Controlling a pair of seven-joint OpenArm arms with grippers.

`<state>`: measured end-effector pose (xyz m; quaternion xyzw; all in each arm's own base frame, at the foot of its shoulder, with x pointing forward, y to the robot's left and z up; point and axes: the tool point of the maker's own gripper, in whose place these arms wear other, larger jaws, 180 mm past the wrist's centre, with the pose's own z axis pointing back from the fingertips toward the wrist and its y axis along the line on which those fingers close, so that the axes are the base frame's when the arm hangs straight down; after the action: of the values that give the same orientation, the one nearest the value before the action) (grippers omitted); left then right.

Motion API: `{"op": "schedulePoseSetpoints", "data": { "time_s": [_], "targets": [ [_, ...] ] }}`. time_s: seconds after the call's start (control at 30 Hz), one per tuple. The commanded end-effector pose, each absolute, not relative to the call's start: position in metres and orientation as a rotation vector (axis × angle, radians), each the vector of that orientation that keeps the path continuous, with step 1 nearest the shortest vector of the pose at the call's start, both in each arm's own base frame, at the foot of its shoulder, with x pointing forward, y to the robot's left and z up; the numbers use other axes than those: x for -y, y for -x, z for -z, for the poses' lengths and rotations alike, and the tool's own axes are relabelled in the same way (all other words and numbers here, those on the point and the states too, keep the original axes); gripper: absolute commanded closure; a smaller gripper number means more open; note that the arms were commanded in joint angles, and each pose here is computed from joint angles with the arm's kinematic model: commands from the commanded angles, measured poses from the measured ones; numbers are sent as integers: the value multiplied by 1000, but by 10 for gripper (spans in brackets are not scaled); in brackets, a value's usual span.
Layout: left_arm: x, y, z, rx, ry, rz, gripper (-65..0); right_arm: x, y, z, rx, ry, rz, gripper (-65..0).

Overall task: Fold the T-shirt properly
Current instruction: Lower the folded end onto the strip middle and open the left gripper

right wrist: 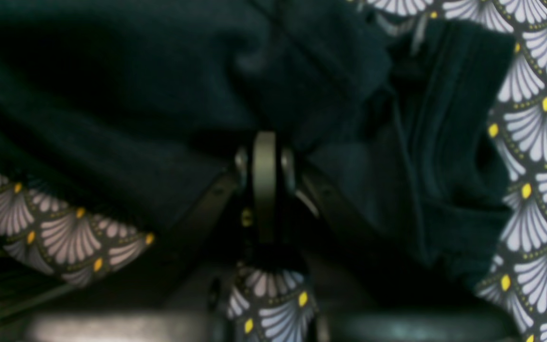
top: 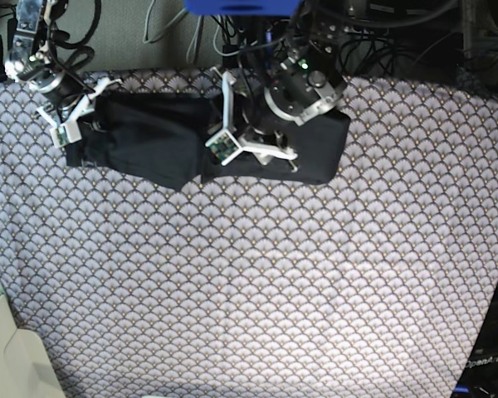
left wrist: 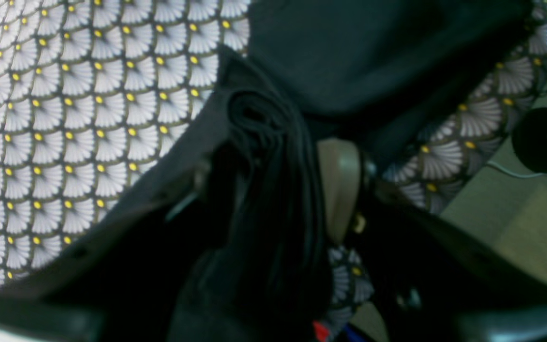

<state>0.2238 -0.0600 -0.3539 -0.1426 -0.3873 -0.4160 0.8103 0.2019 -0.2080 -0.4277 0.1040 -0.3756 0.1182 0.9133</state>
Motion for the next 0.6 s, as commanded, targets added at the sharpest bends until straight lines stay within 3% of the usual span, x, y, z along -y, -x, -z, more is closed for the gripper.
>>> {"op": "schedulePoseSetpoints", "data": {
  "time_s": [0.0, 0.3, 0.5, 0.57],
  "targets": [
    [67, -228, 340, 881, 333, 874, -283, 212, -202, 425, 774, -202, -252, -4],
    [63, -237, 319, 946, 314, 868, -282, 214, -203, 424, 775, -198, -256, -4],
    [45, -247, 307, 991, 414, 715, -276, 214, -204, 424, 778, -198, -256, -4],
    [28, -256, 306, 1006, 421, 638, -232, 214, -204, 424, 778, -198, -256, -4]
  ]
}}
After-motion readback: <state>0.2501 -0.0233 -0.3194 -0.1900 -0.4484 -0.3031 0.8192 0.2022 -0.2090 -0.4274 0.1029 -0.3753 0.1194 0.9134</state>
